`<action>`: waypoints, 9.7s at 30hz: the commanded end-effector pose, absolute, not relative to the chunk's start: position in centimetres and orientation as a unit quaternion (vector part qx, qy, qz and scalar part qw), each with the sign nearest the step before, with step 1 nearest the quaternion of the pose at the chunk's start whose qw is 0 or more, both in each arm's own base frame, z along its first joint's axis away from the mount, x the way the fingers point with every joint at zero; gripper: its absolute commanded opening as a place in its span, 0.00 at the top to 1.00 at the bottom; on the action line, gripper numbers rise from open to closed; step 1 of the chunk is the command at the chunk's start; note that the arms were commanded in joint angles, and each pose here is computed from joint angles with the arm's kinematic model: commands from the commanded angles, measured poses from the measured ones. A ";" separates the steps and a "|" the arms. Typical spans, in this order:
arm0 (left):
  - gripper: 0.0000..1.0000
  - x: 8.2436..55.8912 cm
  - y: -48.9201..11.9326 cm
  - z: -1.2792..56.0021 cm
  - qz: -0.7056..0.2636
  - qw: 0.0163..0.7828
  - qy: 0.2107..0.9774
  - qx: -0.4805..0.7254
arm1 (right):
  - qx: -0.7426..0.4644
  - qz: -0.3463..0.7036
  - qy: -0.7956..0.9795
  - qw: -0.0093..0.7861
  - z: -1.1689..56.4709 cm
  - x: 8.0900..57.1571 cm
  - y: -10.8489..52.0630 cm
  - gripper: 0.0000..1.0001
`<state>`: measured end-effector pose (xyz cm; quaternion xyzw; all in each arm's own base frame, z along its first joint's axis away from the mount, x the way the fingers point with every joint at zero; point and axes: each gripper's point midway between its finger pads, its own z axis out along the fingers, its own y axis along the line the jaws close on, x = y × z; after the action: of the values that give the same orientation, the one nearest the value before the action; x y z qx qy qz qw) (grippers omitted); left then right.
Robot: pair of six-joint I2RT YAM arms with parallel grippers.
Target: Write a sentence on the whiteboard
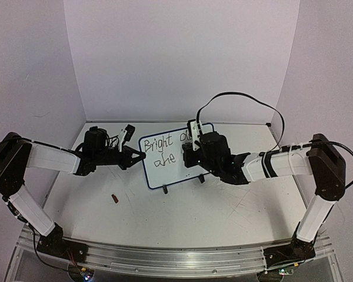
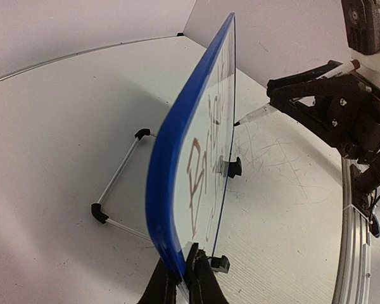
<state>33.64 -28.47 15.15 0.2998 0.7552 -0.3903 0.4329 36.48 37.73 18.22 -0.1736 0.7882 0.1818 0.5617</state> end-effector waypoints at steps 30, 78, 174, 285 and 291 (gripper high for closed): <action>1.00 35.9 -26.8 13.8 -0.320 0.451 0.779 0.295 | -0.187 0.196 0.785 0.557 17.7 37.2 40.1 1.00; 1.00 35.8 -26.7 13.9 -0.316 0.453 0.780 0.295 | -0.149 0.152 0.773 0.598 20.1 38.1 37.8 1.00; 1.00 35.7 -26.8 14.0 -0.319 0.451 0.778 0.298 | -0.153 0.126 0.808 0.554 16.2 37.5 36.6 1.00; 1.00 35.7 -26.8 13.9 -0.320 0.448 0.779 0.300 | -0.130 0.172 0.784 0.581 19.7 39.4 34.6 1.00; 1.00 35.6 -26.8 13.9 -0.320 0.448 0.779 0.300 | -0.131 0.167 0.784 0.583 19.5 39.8 34.9 1.00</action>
<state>33.70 -28.38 14.95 0.2996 0.7620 -0.3871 0.4240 38.87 33.99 17.45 -0.1404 0.8022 0.1578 0.5584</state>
